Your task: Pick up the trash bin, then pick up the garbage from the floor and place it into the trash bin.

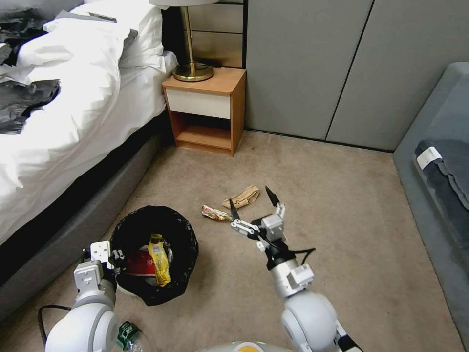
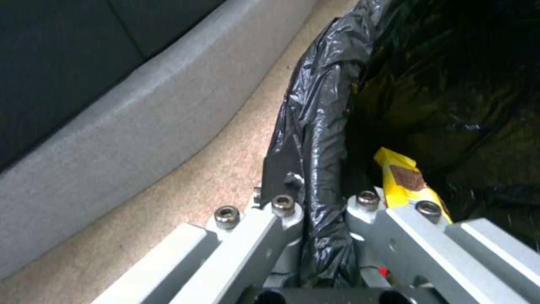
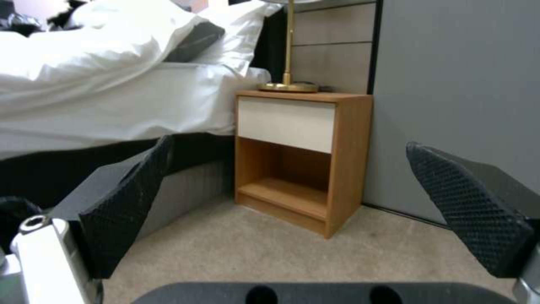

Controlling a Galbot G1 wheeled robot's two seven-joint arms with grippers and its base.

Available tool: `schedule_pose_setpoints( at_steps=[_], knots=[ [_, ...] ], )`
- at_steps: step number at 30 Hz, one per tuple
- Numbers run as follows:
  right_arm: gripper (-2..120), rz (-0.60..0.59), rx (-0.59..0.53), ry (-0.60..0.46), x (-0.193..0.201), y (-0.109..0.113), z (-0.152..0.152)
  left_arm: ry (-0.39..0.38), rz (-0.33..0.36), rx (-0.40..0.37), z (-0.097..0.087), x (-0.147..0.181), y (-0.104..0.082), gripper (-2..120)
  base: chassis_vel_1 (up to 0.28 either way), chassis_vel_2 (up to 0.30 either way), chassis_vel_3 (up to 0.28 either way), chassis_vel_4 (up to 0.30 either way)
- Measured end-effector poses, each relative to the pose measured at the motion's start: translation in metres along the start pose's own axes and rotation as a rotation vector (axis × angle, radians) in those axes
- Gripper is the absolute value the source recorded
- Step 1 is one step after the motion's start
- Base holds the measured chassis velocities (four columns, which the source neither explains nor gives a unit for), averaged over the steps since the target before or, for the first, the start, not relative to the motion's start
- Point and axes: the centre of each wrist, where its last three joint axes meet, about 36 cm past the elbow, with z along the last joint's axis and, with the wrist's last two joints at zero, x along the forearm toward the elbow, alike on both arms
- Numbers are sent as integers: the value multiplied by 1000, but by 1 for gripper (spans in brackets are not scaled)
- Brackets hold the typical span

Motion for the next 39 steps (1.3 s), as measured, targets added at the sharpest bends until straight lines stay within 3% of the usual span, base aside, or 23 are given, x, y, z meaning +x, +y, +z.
schedule_pose_setpoints(
  at_steps=[15,39],
  knots=[
    [100,-9,2,-19,-6,-12,-1,-11,7,-4,-3,6,0,1,15,17,13,18],
    [100,-16,7,-31,-11,-17,-4,-23,9,-7,-7,9,-1,1,103,99,104,103]
  ],
)
